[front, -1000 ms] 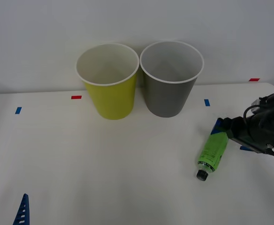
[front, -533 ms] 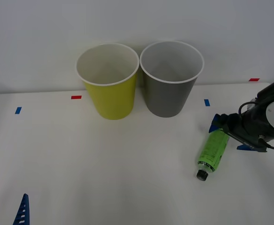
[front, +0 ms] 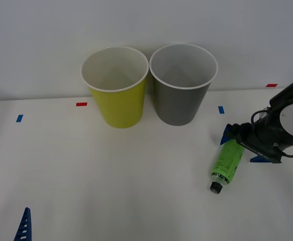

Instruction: Put cans in the gray bin and PET bottles in the light green bin.

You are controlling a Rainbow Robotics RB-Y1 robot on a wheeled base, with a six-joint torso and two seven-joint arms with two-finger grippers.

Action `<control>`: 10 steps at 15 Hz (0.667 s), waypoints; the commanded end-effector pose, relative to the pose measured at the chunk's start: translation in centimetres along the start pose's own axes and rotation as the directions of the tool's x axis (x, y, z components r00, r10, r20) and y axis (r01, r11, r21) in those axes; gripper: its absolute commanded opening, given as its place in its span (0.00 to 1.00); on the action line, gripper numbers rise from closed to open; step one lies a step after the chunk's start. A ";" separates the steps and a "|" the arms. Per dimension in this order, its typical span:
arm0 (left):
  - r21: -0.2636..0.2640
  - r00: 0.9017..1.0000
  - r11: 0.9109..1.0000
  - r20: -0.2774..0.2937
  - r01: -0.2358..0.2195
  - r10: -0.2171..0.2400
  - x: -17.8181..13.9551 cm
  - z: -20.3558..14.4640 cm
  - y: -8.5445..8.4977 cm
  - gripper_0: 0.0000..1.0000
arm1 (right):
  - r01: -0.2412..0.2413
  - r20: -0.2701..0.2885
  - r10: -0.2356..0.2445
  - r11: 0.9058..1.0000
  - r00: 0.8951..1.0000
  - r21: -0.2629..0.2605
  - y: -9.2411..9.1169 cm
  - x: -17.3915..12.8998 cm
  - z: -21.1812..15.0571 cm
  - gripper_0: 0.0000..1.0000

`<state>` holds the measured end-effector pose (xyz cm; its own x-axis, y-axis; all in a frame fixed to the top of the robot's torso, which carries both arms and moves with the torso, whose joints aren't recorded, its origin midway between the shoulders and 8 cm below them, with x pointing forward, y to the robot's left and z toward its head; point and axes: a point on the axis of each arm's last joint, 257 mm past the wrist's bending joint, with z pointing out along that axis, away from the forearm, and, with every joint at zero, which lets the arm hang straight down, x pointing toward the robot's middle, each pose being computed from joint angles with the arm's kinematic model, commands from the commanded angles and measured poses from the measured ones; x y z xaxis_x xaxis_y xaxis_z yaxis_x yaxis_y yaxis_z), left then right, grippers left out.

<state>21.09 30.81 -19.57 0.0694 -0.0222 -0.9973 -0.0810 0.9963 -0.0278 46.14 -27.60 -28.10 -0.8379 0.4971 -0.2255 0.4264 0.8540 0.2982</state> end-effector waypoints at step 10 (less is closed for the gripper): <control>0.000 1.000 1.000 0.000 0.000 0.000 0.0 0.0 0.0 1.00 | 0.020 0.009 -0.021 0.999 1.000 0.034 0.1 -1.1 2.4 1.00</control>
<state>21.09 30.81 -19.57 0.0694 -0.0222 -0.9973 -0.0810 0.9963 -0.0278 47.79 -27.88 -30.05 -0.8436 0.4796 -0.2413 0.4212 0.8699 0.2566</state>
